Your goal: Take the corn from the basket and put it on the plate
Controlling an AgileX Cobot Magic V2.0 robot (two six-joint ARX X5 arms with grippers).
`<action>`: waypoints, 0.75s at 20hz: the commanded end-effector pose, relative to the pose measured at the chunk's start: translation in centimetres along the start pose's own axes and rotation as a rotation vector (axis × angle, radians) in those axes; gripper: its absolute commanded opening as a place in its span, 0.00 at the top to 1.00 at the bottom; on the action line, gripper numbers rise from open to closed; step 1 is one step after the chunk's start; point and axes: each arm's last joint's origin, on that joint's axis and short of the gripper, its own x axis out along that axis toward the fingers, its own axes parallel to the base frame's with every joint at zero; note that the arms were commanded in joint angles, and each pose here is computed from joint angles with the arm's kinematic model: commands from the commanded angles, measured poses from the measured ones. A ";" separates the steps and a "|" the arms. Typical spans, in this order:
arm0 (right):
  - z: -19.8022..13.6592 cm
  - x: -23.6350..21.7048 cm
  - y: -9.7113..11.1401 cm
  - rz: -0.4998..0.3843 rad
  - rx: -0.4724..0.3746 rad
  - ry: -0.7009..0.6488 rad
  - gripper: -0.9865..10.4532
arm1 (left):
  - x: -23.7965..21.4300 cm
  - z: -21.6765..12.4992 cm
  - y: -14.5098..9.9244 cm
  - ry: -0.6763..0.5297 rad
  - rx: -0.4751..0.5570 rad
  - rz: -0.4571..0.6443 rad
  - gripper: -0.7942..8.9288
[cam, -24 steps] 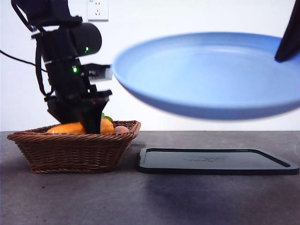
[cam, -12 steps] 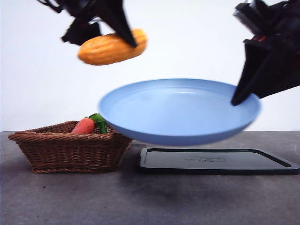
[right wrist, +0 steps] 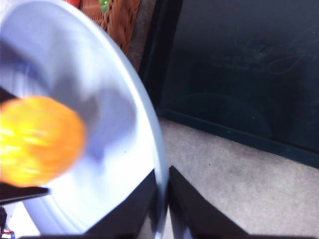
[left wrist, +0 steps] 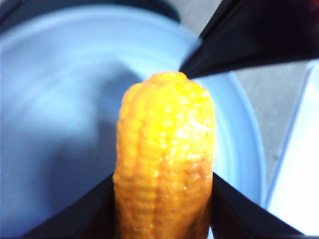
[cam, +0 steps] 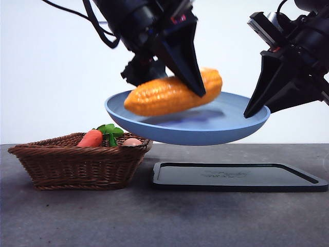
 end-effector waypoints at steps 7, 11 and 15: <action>0.5 -0.1 0.4 0.028 -0.006 -0.012 0.91 | 0.9 0.4 -0.3 0.012 0.034 0.009 0.52; 0.5 -0.1 0.4 0.028 -0.007 -0.012 0.91 | 0.9 0.4 -0.3 0.013 0.022 0.009 0.49; 0.5 -0.1 0.4 0.027 -0.007 -0.012 0.91 | 0.7 0.3 -0.3 0.017 0.013 0.008 0.49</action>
